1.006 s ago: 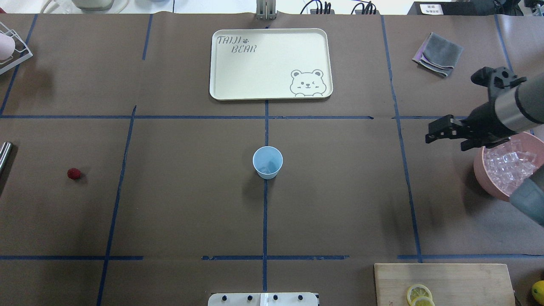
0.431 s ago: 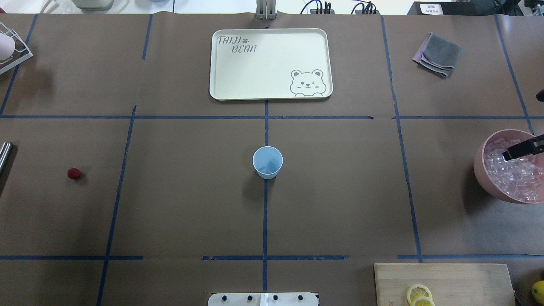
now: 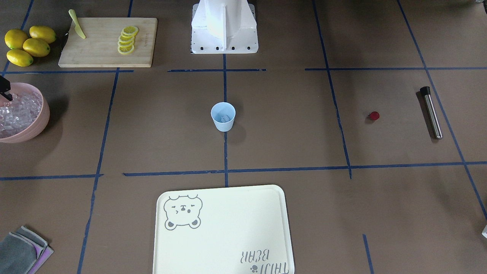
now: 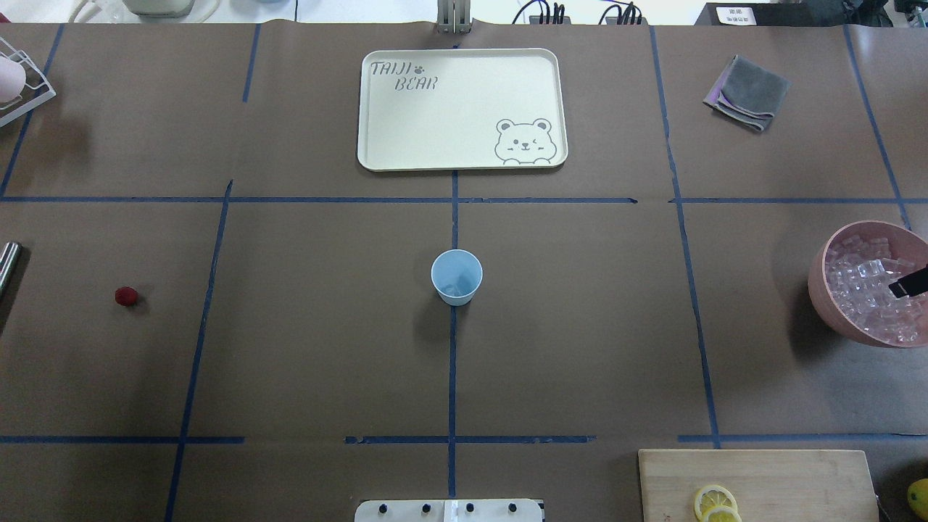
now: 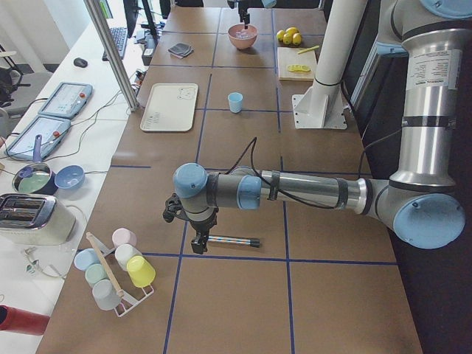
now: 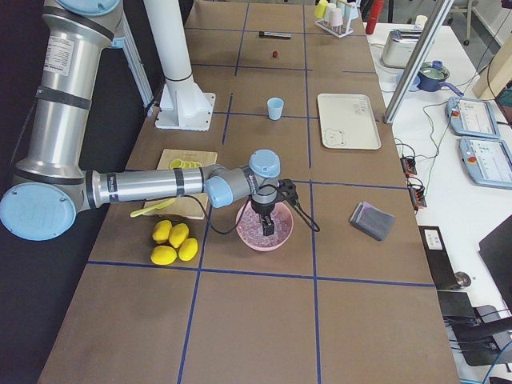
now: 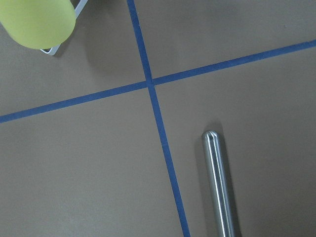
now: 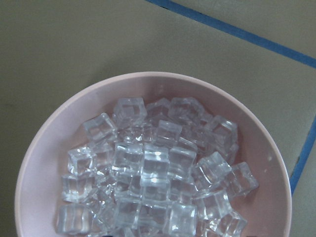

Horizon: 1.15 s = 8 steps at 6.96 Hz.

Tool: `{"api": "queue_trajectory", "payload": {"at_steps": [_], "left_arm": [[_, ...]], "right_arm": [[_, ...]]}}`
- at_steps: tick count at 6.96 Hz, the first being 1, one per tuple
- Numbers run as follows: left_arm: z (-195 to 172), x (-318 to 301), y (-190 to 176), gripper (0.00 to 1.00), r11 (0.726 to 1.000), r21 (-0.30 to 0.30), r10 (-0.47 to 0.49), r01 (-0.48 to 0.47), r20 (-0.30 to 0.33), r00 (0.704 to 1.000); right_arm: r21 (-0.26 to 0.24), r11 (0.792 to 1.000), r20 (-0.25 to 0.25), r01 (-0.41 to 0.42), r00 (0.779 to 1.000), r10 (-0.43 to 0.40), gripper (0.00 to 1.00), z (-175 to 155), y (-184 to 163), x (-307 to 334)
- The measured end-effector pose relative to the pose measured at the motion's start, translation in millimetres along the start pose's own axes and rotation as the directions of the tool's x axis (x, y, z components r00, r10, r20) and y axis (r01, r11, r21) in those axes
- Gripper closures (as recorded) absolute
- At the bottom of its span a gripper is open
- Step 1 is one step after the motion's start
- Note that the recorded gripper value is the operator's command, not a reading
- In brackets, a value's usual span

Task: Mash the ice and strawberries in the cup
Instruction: 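Return the right gripper to the pink bowl and grasp another ice cube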

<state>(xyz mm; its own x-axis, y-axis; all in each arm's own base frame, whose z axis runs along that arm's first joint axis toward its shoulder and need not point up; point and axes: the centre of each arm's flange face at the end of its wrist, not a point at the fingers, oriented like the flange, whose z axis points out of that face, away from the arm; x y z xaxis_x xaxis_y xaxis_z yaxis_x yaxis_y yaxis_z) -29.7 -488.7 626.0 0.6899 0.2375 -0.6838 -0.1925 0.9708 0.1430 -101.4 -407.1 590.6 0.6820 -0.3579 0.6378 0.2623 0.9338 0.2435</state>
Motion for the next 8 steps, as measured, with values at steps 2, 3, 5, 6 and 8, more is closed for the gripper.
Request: {"api": "queue_trajectory", "payload": {"at_steps": [2,3,5,6,8], "left_arm": [[0.8,-0.5,1.4,0.0,1.0,-0.002,-0.002,0.002,-0.001,1.0],[0.9,-0.5,1.6,0.0,1.0,-0.002,-0.002,0.002,-0.001,1.0],[0.4,0.0,1.5,0.0,1.0,-0.001,-0.001,0.001,-0.001,1.0],[0.2,0.1,1.4,0.0,1.0,0.0,0.0,0.0,-0.001,1.0],[0.0,0.4,1.3,0.0,1.0,0.0,0.0,0.0,-0.001,1.0]], "right_arm": [[-0.019,1.0,0.006,0.003,1.0,-0.003,0.12,9.4,1.8,3.4],[-0.029,1.0,0.001,0.002,1.0,-0.001,0.12,15.8,1.1,6.1],[-0.046,0.999,-0.002,0.004,1.0,-0.004,0.23,25.8,-0.3,6.6],[-0.052,0.999,-0.002,0.007,1.0,-0.007,0.38,28.8,-0.3,5.4],[-0.054,0.999,-0.004,0.008,1.0,-0.008,0.78,30.0,-1.0,4.7]]}}
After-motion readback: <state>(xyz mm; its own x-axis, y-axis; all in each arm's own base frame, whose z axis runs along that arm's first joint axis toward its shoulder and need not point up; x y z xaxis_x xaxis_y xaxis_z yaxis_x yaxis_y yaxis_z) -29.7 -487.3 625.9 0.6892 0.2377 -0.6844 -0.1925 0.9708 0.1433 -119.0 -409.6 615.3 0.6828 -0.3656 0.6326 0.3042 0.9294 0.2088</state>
